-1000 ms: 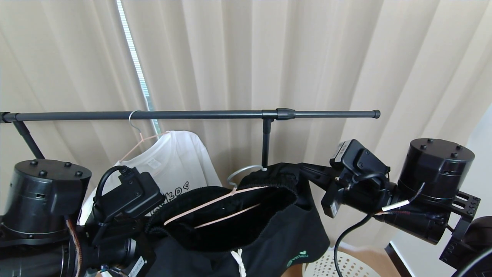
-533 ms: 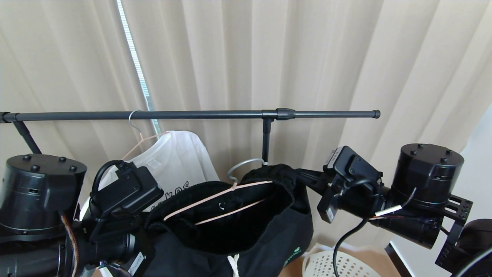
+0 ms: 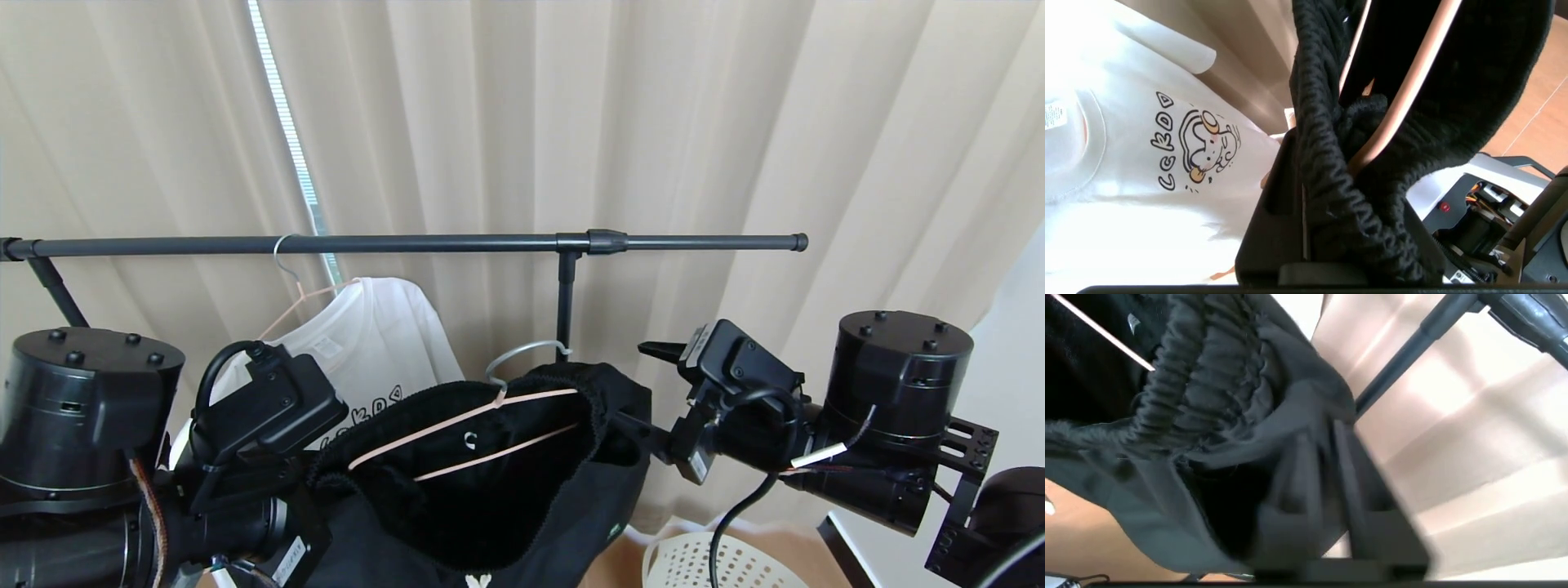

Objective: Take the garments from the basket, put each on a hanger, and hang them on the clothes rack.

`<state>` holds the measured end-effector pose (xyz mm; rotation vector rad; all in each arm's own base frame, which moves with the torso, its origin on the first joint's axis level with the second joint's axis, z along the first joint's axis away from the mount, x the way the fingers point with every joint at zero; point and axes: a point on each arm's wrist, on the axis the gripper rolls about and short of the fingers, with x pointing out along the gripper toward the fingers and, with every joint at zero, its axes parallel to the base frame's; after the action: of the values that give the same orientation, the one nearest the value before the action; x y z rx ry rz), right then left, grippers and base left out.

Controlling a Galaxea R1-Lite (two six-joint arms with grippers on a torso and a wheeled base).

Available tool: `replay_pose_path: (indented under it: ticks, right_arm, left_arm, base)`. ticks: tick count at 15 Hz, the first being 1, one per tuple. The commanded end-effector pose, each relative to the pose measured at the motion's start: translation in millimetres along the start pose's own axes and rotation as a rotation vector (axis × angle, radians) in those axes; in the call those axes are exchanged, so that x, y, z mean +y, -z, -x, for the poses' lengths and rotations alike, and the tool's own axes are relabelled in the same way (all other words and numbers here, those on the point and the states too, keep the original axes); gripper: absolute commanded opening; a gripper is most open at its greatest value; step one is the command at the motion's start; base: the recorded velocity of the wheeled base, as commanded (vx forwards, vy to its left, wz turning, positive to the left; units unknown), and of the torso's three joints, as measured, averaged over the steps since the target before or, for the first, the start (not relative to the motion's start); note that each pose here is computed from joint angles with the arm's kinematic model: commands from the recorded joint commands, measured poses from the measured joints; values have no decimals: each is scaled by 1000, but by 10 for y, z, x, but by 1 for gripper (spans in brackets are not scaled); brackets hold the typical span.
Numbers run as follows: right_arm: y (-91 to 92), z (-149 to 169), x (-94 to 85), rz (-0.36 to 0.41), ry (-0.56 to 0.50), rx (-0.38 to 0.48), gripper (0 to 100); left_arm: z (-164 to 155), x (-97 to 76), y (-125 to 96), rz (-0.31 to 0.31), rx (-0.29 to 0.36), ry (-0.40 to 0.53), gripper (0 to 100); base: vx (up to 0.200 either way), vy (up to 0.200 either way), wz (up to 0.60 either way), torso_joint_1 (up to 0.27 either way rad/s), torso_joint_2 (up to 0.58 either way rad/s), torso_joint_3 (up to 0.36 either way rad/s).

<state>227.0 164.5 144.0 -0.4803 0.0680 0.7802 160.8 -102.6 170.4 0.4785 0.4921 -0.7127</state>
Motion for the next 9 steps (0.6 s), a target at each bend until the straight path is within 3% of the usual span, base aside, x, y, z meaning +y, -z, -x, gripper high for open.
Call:
replay_pose_path:
  ticks: [1, 5, 9]
  right_arm:
    - [-23, 72, -29, 12, 10, -12, 100]
    - [42, 257, -68, 116, -73, -53, 100]
    - [4, 349, -142, 125, -122, -118, 100]
  left_arm:
    - [-3, 0, 1, 0, 1, 0, 0]
    - [3, 5, -7, 5, -3, -3, 0]
    - [23, 47, 44, 34, 8, -25, 0]
  base:
    - [0, 0, 0, 0, 0, 0]
    - [0, 0, 0, 0, 0, 0]
    - [0, 0, 0, 0, 0, 0]
